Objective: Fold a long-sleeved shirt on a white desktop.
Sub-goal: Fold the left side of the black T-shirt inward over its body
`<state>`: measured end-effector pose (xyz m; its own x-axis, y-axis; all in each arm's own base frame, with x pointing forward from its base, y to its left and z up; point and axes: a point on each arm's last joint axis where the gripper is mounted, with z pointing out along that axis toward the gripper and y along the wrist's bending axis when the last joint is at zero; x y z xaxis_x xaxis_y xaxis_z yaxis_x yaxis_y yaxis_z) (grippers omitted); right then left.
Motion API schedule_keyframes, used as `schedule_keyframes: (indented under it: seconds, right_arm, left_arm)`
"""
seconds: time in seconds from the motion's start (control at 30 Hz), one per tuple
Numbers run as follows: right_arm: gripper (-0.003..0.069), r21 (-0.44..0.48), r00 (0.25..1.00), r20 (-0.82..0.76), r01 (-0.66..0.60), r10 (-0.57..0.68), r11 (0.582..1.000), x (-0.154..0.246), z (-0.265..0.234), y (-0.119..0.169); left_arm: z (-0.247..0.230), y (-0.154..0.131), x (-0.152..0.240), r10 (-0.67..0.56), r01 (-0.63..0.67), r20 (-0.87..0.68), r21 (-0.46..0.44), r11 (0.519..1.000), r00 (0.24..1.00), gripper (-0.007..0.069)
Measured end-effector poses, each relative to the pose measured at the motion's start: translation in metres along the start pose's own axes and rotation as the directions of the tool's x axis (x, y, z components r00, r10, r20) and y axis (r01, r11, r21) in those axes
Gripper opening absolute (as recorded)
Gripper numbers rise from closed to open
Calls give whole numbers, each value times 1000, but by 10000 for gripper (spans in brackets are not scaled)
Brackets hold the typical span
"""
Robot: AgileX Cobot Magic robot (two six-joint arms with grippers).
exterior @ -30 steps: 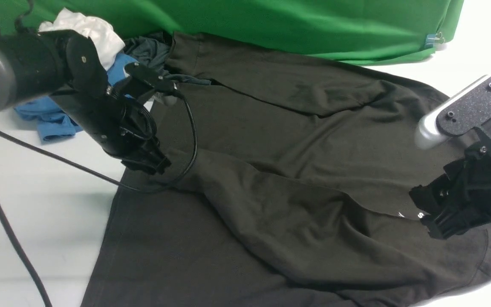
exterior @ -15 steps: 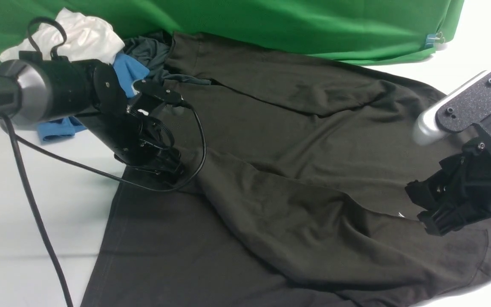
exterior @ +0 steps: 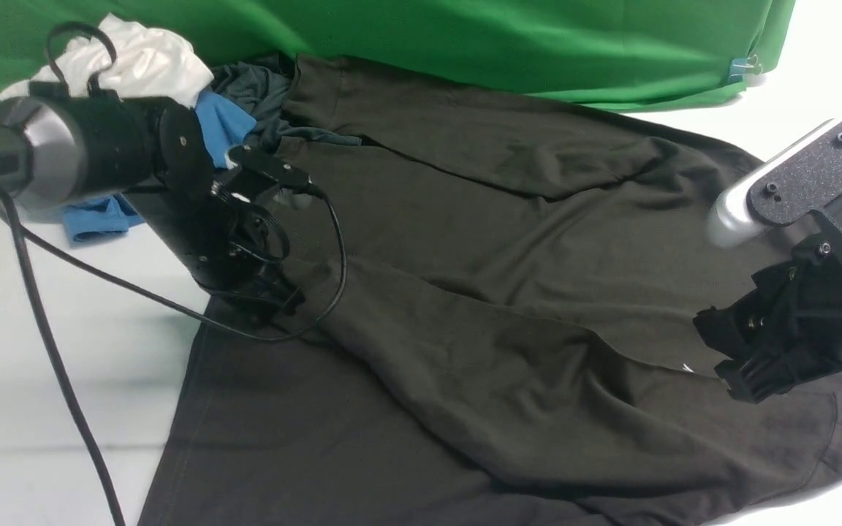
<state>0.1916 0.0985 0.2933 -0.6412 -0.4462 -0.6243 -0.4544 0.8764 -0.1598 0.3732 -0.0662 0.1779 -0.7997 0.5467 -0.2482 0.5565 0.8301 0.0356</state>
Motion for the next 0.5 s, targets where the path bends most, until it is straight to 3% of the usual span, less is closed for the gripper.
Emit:
schedule_keyframes:
  seconds: [0.17, 0.4, 0.5]
  right_arm:
    - [465, 0, 1000, 1, 1, -1, 1000, 0, 0, 0]
    - [465, -1, 1000, 1, 1, -1, 1000, 0, 0, 0]
    - [465, -1, 1000, 1, 1, -1, 1000, 0, 0, 0]
  left_arm:
    - [-35, 3, -5, 1, 0, 33, -49, 999, 999, 32]
    - [-49, 2, -3, -16, 14, -34, -42, 999, 999, 32]
    - [-48, 8, 0, -50, 43, -71, -105, 994, 996, 34]
